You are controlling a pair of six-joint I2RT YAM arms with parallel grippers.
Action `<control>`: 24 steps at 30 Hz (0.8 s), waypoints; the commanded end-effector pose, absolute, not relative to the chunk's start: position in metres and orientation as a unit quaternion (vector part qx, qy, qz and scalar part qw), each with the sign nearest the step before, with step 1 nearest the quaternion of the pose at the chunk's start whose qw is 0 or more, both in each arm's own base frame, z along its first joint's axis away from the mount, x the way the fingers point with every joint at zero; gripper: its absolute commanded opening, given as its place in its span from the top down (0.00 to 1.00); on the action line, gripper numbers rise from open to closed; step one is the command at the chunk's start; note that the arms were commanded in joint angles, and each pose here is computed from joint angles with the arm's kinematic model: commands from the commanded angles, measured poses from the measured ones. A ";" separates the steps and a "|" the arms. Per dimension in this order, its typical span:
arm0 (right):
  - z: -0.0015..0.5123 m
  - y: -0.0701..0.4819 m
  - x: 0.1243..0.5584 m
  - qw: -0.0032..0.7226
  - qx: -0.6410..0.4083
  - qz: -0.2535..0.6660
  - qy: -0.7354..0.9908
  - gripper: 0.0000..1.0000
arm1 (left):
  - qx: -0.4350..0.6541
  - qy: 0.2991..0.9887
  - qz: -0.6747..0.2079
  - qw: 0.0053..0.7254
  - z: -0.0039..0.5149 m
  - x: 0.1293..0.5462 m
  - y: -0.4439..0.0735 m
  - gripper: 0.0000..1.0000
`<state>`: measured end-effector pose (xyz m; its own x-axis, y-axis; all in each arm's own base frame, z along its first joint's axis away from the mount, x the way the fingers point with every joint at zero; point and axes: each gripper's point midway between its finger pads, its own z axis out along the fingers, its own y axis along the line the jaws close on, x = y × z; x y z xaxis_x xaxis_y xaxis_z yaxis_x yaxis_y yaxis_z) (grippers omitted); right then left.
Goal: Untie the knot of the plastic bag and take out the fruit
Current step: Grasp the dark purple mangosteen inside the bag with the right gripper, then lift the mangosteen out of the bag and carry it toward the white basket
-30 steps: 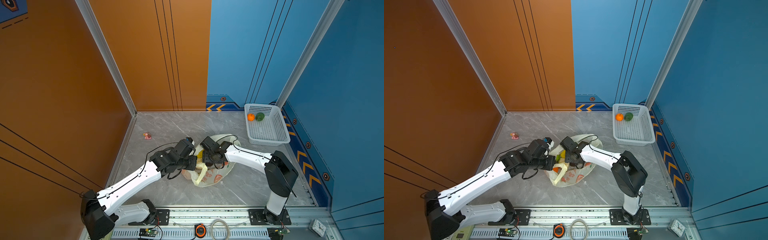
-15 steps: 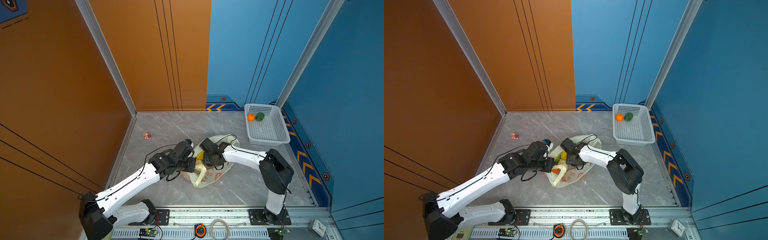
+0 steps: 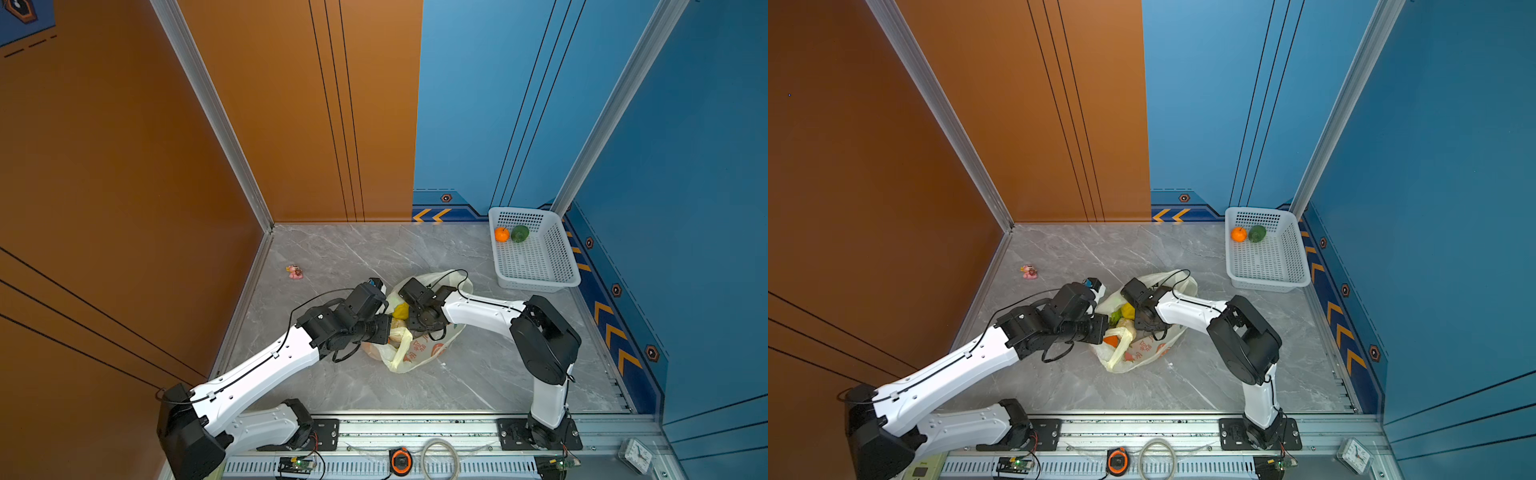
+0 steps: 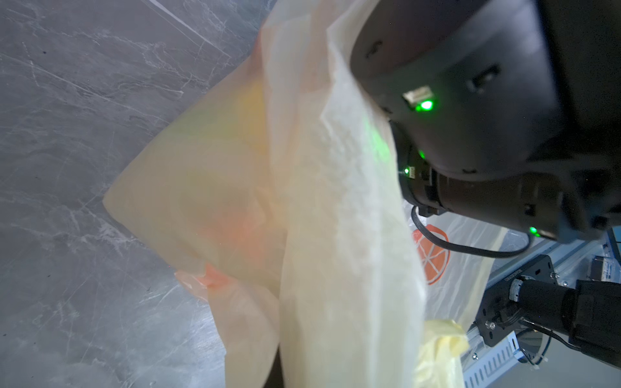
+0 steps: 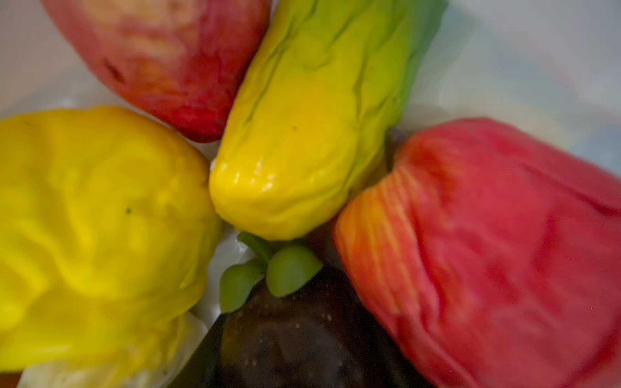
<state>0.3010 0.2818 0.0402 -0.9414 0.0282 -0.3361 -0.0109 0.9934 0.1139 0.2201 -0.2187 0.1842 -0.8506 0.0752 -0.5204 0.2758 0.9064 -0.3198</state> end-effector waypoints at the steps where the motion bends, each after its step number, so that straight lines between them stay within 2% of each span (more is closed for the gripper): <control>1: 0.068 0.280 0.294 0.193 0.002 0.097 0.976 0.66 | 0.082 0.938 -0.187 0.278 0.190 0.224 -0.214 1.00; 24: 0.150 0.314 0.243 0.203 -0.066 0.213 0.953 0.70 | 0.062 0.928 -0.184 0.319 0.203 0.233 -0.206 1.00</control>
